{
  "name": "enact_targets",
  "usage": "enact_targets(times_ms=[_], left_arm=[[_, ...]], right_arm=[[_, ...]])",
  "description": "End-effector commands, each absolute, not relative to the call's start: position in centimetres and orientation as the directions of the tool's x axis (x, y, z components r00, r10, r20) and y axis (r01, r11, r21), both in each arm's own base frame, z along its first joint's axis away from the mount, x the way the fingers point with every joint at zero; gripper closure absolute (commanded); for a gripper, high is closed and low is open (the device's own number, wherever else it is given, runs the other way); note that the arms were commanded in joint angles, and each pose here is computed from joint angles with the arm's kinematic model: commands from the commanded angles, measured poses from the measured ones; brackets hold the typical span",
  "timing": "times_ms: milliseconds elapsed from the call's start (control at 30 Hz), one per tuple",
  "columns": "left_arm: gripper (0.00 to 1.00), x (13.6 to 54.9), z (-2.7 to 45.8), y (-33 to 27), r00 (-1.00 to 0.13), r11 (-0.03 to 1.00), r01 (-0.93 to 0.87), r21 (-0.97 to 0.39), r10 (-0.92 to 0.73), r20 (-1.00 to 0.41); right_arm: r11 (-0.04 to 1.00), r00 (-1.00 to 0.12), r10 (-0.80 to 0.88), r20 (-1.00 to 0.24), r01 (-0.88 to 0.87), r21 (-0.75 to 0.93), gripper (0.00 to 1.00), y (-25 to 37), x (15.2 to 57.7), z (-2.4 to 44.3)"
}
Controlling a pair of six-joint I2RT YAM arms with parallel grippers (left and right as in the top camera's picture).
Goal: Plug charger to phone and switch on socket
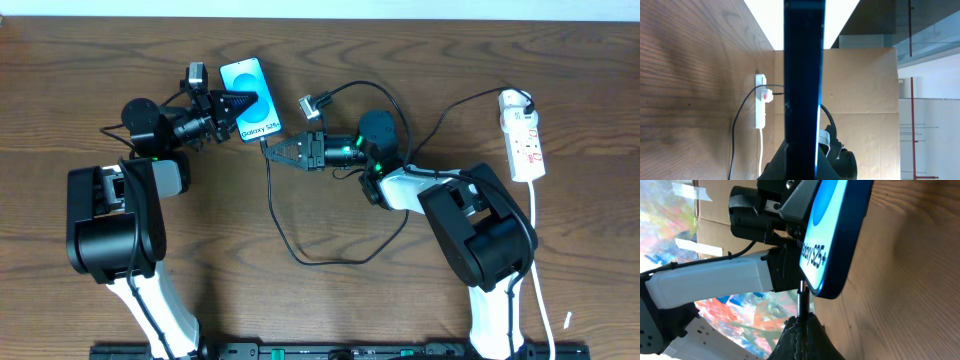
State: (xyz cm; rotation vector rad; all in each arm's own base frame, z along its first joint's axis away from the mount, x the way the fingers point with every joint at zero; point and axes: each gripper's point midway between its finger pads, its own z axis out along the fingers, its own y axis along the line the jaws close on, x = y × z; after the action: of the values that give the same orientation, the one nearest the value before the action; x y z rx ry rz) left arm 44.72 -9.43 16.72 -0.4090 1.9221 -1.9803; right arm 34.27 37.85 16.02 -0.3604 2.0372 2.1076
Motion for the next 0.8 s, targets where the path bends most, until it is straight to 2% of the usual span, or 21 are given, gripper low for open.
enact_targets(times_ms=[0,767], left_arm=[[0.93,44.86,17.79,-9.32,-0.893,-0.001,0.110,-0.994,-0.440,-0.098],[0.93,44.80,17.78,-9.35,-0.894,0.000,0.110,-0.994,-0.436,-0.099]], right_arm=[[-0.028,-0.951,-0.017,-0.307,-0.307,0.951,0.99,37.77,34.81,15.81],[-0.042,-0.946,-0.008,-0.323,-0.323,0.946,0.99,37.56,34.97,16.30]])
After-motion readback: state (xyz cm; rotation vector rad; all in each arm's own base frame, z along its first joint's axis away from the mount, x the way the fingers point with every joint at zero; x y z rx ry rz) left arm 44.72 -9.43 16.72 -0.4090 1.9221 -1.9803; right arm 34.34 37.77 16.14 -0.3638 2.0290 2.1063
